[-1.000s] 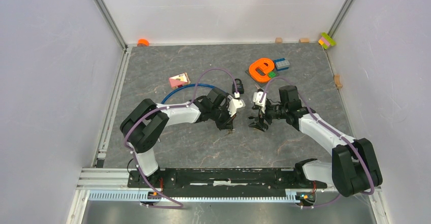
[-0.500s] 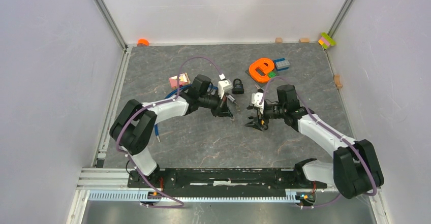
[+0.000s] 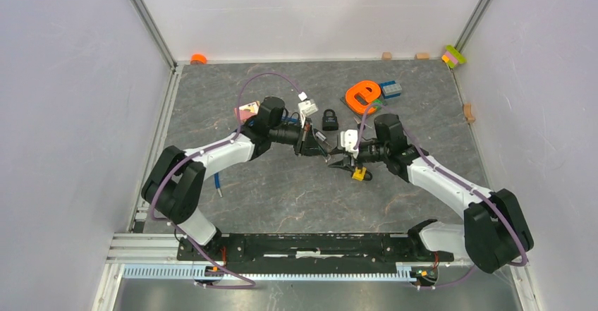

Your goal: Unlock with the key

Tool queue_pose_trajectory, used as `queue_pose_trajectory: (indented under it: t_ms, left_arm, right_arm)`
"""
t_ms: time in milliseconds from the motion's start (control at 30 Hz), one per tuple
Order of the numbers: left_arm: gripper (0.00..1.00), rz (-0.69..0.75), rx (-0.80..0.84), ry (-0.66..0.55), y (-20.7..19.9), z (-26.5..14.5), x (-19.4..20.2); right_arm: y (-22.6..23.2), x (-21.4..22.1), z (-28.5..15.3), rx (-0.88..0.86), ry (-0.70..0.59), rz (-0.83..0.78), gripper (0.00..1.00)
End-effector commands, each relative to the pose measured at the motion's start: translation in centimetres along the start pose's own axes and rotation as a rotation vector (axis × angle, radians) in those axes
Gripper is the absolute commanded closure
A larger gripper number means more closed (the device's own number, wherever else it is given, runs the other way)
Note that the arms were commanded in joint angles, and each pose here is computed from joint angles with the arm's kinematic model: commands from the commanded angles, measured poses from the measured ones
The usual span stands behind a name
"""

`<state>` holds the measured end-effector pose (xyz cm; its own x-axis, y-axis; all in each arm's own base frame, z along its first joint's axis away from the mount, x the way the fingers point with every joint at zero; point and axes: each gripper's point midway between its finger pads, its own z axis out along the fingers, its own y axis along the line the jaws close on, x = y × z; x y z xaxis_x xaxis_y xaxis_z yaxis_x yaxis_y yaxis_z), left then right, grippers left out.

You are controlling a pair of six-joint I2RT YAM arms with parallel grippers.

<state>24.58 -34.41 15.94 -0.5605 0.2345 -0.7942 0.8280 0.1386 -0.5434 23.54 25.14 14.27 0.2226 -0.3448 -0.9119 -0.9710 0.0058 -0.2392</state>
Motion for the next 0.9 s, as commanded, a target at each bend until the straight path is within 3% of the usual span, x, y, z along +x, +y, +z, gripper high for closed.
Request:
queue_pose_trajectory:
  t_ms: [0, 200, 867]
  left_arm:
    - [0.98, 0.006, 0.056, -0.056, -2.1, -0.6, -1.7]
    - [0.98, 0.008, 0.067, -0.09, -2.7, -0.8, -2.1]
    - [0.98, 0.03, 0.065, -0.137, -3.1, -1.2, -2.3]
  right_arm:
    - [-0.5, -1.5, 0.6, -0.005, -0.069, -0.004, 0.56]
    - [-0.4, -1.4, 1.1, -0.008, -0.1, 0.063, 0.57]
    - [1.0, -0.8, 1.6, -0.073, -0.119, 0.114, 0.72]
